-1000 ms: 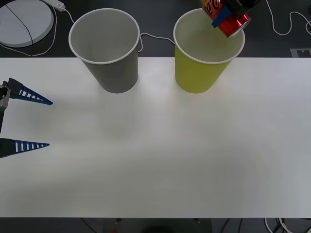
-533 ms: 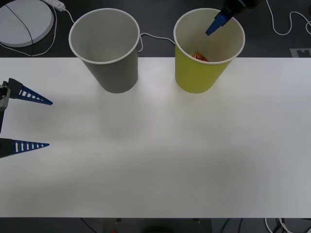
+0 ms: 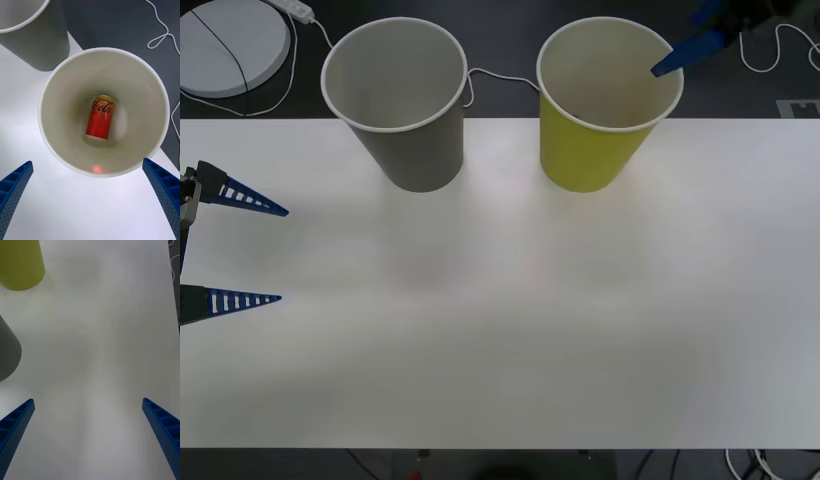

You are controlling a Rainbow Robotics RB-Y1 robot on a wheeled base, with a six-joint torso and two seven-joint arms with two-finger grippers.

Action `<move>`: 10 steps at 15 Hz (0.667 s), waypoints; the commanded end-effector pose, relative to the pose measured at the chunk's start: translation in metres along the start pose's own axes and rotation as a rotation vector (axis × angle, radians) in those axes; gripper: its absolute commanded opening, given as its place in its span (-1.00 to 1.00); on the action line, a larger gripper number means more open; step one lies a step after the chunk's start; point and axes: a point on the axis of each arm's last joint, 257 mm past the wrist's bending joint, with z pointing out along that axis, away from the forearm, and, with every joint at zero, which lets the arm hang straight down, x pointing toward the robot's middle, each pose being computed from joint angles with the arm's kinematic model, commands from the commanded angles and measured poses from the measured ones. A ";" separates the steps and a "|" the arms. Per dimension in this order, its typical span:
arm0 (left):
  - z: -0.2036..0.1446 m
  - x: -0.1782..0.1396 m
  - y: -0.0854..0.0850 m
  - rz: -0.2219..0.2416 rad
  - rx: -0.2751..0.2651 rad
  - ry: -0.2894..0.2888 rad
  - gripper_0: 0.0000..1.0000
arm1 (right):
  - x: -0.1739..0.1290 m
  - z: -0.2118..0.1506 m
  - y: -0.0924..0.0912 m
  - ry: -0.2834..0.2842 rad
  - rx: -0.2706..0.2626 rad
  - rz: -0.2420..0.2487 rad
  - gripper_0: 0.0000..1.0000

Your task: Put the can into the green bin and the plastic bottle into the gray bin

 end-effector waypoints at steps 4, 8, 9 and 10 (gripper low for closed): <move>0.000 0.000 0.000 0.000 0.000 0.000 1.00 | 0.048 -0.026 0.017 -0.096 -0.066 -0.163 1.00; 0.000 0.000 0.000 0.000 0.000 0.000 1.00 | 0.086 -0.030 0.027 -0.162 -0.105 -0.284 1.00; 0.000 0.000 0.000 0.000 0.000 0.000 1.00 | 0.094 -0.033 0.028 -0.173 -0.097 -0.317 1.00; 0.000 0.000 0.000 0.000 0.000 0.000 1.00 | 0.103 -0.033 0.031 -0.179 -0.096 -0.342 1.00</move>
